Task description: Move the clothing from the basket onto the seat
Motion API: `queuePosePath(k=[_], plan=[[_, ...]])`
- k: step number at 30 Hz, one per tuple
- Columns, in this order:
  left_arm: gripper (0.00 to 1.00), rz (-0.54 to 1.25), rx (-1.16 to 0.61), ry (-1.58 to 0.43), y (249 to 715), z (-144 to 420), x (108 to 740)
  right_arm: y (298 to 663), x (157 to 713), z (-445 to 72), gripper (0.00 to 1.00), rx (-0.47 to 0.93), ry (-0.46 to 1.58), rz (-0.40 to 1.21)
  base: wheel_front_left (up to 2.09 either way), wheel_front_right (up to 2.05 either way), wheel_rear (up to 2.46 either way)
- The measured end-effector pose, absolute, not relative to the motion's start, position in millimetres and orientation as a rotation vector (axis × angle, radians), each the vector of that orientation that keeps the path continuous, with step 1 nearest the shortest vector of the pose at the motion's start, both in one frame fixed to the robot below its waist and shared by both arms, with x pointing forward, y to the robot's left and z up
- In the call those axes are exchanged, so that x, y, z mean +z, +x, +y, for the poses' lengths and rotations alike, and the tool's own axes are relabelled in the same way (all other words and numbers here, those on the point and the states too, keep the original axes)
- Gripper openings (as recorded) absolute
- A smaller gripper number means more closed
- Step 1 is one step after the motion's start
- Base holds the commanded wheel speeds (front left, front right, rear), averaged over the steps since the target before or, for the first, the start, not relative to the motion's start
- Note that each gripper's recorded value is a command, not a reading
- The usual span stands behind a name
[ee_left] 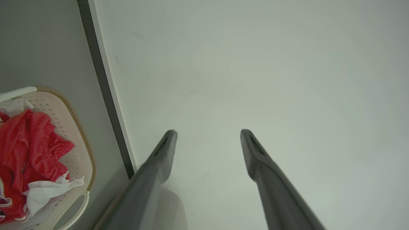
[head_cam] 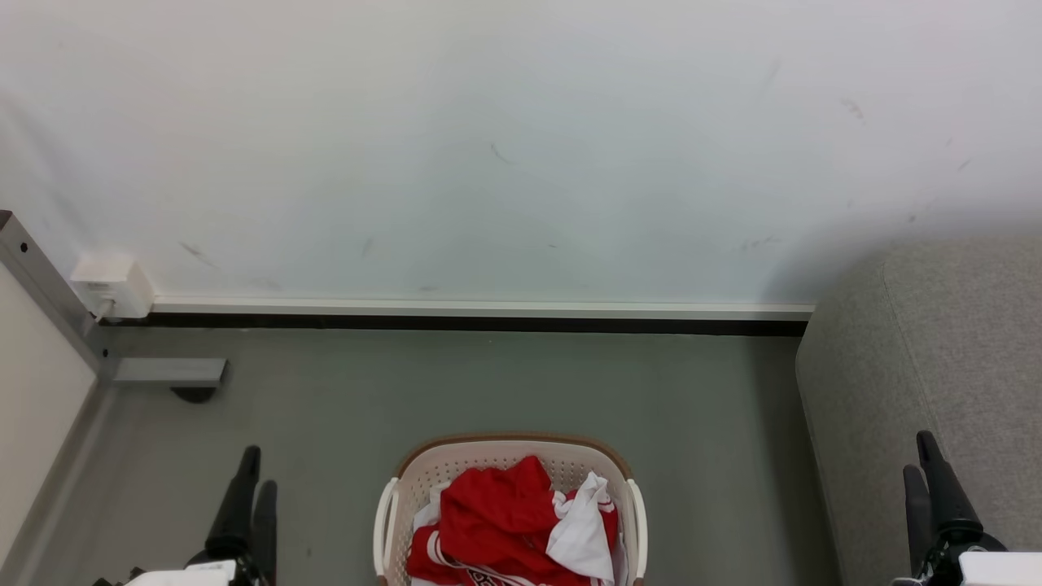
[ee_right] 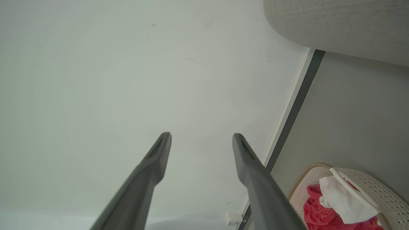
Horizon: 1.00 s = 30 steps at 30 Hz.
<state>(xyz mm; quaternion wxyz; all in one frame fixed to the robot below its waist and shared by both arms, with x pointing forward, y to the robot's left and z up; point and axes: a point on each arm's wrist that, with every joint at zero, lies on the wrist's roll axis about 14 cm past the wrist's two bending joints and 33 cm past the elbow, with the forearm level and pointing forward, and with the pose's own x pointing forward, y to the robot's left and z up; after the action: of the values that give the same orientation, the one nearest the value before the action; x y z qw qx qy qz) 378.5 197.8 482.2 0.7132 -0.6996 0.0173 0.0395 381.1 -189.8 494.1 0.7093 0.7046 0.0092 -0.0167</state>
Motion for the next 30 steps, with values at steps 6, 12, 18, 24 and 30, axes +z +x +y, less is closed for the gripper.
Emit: queuePosePath(k=[6, 12, 18, 24, 30], plan=[[1.00, 0.011, 0.082, -1.483, 380, 200, 490, 384, 506, -187, 1.00, -0.011, 1.521, -0.011, 0.00, 0.00, 0.00], [1.00, -0.022, 0.082, -1.404, 382, 204, 497, 385, 518, -181, 1.00, 0.024, 1.452, -0.031, 0.00, 0.00, 0.00], [1.00, -0.039, 0.075, -1.280, 382, 205, 504, 385, 522, -178, 1.00, 0.043, 1.347, -0.033, 0.00, 0.00, 0.00], [1.00, -0.048, 0.058, -1.150, 383, 201, 513, 385, 531, -172, 1.00, 0.076, 1.264, -0.050, 0.00, 0.00, 0.00], [1.00, -0.056, 0.054, -1.018, 383, 198, 519, 385, 537, -169, 1.00, 0.102, 1.126, -0.061, 0.00, 0.00, 0.00]])
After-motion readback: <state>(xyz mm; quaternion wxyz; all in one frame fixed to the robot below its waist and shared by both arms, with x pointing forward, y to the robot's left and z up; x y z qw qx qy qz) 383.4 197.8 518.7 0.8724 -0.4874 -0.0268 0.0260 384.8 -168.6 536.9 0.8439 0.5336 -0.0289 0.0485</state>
